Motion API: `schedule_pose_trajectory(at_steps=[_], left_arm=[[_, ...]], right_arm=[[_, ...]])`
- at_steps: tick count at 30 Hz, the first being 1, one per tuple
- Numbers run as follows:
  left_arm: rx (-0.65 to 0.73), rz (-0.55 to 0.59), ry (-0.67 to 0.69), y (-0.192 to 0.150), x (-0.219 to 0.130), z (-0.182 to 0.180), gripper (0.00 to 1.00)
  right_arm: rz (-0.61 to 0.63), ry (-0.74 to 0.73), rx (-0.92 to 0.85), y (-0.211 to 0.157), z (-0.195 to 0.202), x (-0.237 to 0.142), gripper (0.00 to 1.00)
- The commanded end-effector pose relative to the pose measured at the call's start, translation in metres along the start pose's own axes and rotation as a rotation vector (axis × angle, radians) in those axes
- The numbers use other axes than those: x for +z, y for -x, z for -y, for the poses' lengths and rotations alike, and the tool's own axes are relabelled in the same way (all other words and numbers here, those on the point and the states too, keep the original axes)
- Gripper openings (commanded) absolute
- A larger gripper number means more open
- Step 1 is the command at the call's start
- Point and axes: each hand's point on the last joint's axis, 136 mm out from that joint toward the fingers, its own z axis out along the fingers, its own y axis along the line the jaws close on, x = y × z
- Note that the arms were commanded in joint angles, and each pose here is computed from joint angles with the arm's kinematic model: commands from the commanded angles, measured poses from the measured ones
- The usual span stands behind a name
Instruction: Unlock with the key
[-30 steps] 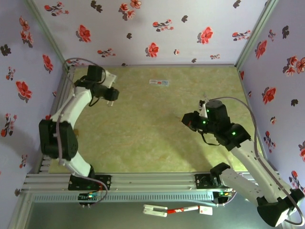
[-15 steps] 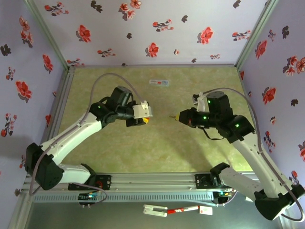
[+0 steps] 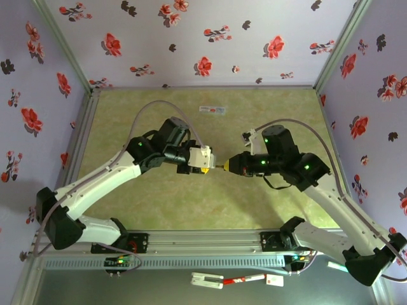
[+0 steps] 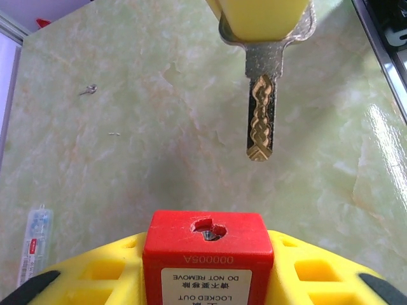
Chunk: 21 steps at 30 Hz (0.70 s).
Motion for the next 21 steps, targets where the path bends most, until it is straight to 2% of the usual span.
schedule_pose_trajectory(at_steps=[1, 21], left_arm=[[0.028, 0.050, 0.004, 0.019, -0.007, -0.003, 0.00], [0.019, 0.083, -0.031, 0.037, 0.000, 0.004, 0.00]], right_arm=[[-0.002, 0.035, -0.027, 0.001, -0.006, 0.004, 0.00], [0.010, 0.039, -0.014, 0.002, 0.001, 0.012, 0.00]])
